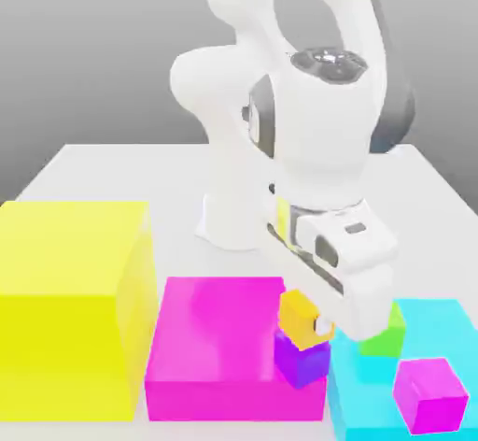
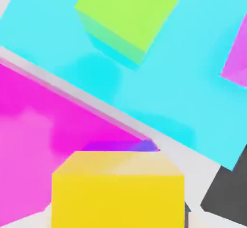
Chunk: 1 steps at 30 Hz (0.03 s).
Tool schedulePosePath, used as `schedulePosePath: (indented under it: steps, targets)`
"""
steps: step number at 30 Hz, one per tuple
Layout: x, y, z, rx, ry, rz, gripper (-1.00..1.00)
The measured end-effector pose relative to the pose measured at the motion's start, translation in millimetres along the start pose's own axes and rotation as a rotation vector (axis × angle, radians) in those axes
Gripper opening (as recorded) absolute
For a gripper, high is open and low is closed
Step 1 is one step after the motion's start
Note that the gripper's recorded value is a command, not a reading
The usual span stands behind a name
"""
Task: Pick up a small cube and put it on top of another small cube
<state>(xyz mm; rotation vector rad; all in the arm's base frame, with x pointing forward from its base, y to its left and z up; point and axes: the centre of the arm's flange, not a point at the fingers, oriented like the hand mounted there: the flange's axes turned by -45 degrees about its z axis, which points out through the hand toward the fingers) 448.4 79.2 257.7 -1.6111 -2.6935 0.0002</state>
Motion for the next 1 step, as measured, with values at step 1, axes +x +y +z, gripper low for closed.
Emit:
schedulePosePath:
  steps: [1]
  targets:
    - [0.0, 0.0, 0.0, 0.000, 0.000, 0.000, 1.00]
